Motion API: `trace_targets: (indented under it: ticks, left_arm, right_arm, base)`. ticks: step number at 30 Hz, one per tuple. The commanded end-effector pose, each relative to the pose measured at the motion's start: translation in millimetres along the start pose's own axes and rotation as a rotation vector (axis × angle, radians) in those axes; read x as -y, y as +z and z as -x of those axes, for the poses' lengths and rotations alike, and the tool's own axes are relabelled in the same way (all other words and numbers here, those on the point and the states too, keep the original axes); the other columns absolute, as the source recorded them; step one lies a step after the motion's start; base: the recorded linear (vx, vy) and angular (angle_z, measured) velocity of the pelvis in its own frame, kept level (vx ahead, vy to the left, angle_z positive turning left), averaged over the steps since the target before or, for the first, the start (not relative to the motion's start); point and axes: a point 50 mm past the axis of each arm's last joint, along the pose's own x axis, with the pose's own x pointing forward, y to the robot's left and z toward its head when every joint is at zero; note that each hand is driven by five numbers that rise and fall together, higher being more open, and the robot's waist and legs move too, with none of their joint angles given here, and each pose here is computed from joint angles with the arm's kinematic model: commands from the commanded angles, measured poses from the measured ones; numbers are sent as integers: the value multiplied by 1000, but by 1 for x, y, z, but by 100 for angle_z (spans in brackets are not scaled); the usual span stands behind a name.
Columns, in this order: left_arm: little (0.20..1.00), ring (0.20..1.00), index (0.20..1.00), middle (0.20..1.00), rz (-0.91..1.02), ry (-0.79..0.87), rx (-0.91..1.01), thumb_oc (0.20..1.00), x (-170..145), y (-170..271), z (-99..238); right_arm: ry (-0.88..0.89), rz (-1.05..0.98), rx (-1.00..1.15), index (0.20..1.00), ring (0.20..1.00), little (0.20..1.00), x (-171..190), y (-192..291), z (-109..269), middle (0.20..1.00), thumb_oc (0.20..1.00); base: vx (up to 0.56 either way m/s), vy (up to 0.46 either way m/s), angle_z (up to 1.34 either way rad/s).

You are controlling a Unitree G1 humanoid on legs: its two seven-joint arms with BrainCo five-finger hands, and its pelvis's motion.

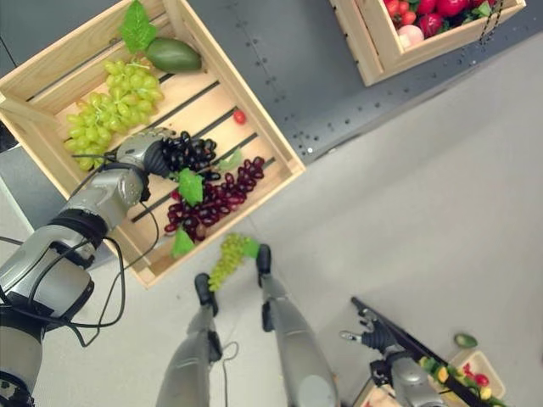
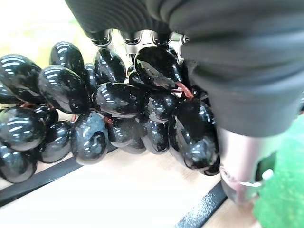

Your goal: Pick up the fruits from the basket on one side to the basket on the other side

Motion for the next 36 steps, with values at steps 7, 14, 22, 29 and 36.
trace_targets:
  ticks: [7,14,22,29,36]
  left_arm:
    - [1000,1000,1000,1000,-93,49,-87,1000,-24,-25,0]
    - [200,200,200,200,-80,5,-122,200,-10,-33,4]
    - [200,200,200,200,-58,-11,-116,200,-3,-31,5]
    - [200,200,200,200,-9,2,-92,200,-1,-30,7]
    - [200,200,200,200,250,93,-28,200,-2,-23,12]
  right_arm:
    - [-14,0,17,1000,1000,1000,19,2,10,1000,1000]
    - [-11,6,23,1000,1000,1000,19,2,12,1000,1000]
    - [-20,17,35,1000,1000,1000,24,5,13,1000,1000]
    - [-25,22,34,1000,1000,1000,26,5,14,1000,1000]
    - [-35,4,16,1000,1000,1000,25,-2,16,1000,1000]
  base:
    - [0,0,0]
    - [4,1,-2]
    - [0,0,0]
    - [-4,1,0]
    - [0,0,0]
